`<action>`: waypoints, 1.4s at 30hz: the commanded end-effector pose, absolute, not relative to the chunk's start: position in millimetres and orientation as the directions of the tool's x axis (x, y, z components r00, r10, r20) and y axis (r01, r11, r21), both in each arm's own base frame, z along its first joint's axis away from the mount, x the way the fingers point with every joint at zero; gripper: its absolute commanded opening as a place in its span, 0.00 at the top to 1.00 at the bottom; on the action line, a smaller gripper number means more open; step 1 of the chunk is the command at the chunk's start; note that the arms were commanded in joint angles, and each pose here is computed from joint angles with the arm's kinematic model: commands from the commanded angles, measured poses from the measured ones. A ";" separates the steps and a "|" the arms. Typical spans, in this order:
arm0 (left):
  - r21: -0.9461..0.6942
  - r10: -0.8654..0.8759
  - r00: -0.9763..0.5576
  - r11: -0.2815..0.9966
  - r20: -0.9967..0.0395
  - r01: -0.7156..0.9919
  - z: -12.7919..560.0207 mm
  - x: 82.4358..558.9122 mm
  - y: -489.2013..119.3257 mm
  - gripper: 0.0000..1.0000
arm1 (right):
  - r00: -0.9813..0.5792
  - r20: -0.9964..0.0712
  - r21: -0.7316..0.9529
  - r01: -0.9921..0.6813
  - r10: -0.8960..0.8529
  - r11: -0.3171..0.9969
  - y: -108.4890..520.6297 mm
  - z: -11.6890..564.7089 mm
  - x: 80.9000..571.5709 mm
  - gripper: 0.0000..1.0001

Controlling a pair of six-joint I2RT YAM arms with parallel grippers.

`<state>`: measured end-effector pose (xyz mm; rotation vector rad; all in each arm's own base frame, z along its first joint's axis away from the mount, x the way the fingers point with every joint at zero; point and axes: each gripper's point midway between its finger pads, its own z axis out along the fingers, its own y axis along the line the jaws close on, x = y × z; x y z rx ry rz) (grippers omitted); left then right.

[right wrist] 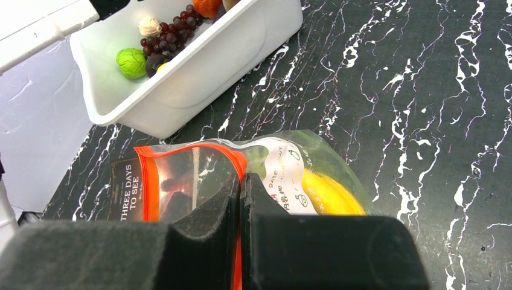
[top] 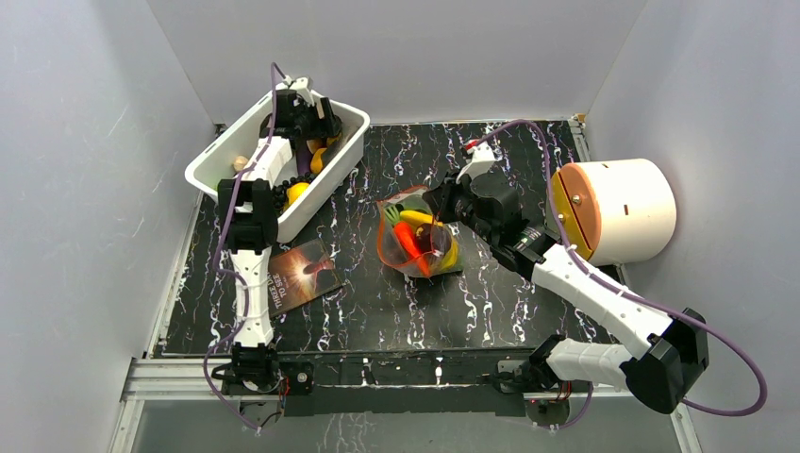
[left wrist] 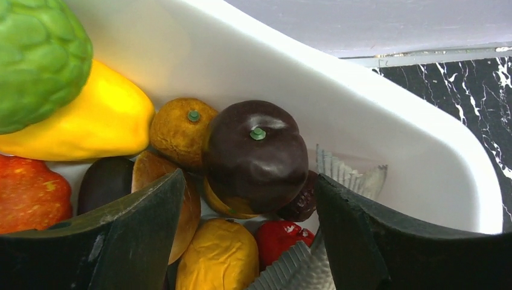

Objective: Place the food in the zip-top bag and seal the zipper
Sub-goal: Pick up the fake fruit from the bin.

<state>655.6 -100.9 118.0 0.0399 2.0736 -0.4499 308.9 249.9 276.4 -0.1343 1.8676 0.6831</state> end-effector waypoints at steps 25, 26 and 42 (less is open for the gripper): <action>-0.320 -0.179 -0.458 0.913 -0.871 0.253 188.8 633.0 -103.5 0.56 | -0.300 -0.888 0.450 -0.418 0.347 0.789 245.6 329.8 310.8 1.00; -0.325 -0.181 -0.461 0.910 -0.869 0.257 191.4 627.6 -104.6 0.56 | -0.302 -0.886 0.455 -0.414 0.352 0.788 245.2 328.9 310.1 1.00; -0.370 -0.202 -0.505 0.893 -0.839 0.258 237.2 541.0 -105.8 0.56 | -0.315 -0.858 0.508 -0.403 0.406 0.761 241.1 326.2 301.5 1.00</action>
